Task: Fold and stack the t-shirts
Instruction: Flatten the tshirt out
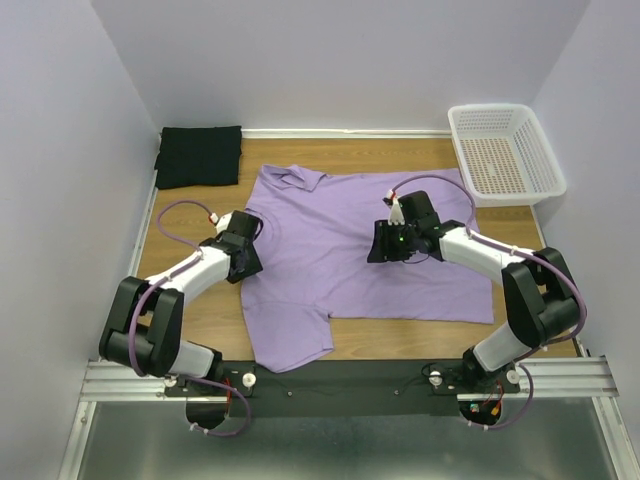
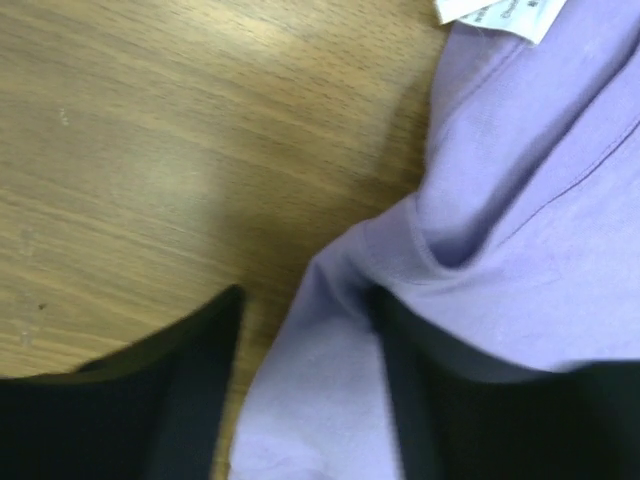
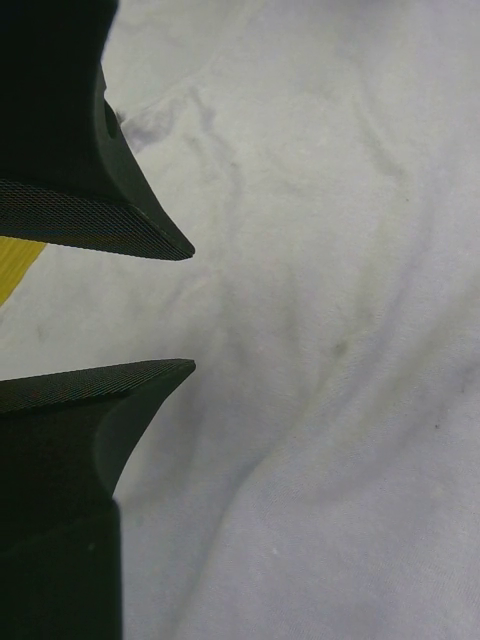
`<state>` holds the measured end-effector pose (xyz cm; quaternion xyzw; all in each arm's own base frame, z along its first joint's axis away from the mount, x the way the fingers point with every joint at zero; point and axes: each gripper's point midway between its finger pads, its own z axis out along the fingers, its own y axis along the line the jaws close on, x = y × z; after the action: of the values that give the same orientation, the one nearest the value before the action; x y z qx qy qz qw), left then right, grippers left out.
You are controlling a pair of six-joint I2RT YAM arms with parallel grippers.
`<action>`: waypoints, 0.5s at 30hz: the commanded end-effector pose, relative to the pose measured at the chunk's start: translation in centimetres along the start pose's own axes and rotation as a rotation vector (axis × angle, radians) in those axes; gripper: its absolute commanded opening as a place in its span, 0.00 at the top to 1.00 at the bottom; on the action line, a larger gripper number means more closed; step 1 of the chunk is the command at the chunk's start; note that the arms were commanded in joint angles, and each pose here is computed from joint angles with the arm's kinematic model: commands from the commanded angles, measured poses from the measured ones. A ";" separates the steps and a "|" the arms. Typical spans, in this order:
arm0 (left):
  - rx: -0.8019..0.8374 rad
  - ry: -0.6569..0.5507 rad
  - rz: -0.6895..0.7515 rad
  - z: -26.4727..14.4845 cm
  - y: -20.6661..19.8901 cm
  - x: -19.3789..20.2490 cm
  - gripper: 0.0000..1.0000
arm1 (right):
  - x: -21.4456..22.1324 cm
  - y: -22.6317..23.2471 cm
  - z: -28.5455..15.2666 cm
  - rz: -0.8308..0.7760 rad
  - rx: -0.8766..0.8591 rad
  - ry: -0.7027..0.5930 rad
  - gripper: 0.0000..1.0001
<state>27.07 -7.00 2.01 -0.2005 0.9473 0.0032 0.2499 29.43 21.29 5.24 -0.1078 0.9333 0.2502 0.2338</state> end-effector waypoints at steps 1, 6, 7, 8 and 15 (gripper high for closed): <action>0.035 0.025 0.000 0.0 -1.1 0.3 0.55 | 0.7 -0.4 -0.6 0.009 0.030 0.008 0.47; -0.039 -0.054 -0.003 -2.9 -0.4 -1.9 0.85 | 0.9 -0.6 -0.5 0.011 0.036 0.014 0.47; -0.082 -0.045 -0.003 -3.7 0.4 -1.7 0.85 | 0.9 -0.6 -0.5 0.011 0.038 0.014 0.47; -0.097 -0.066 0.001 -4.6 0.4 -2.1 0.83 | 1.0 -0.7 -0.5 0.009 0.041 0.015 0.47; -0.210 -0.135 0.000 -8.6 1.9 -2.2 0.52 | 1.2 -0.9 -0.1 0.008 0.045 0.028 0.47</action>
<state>27.13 -8.93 10.68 -0.1961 0.9299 0.0291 0.3097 29.28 21.00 4.95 -0.1058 0.9359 0.2434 0.2314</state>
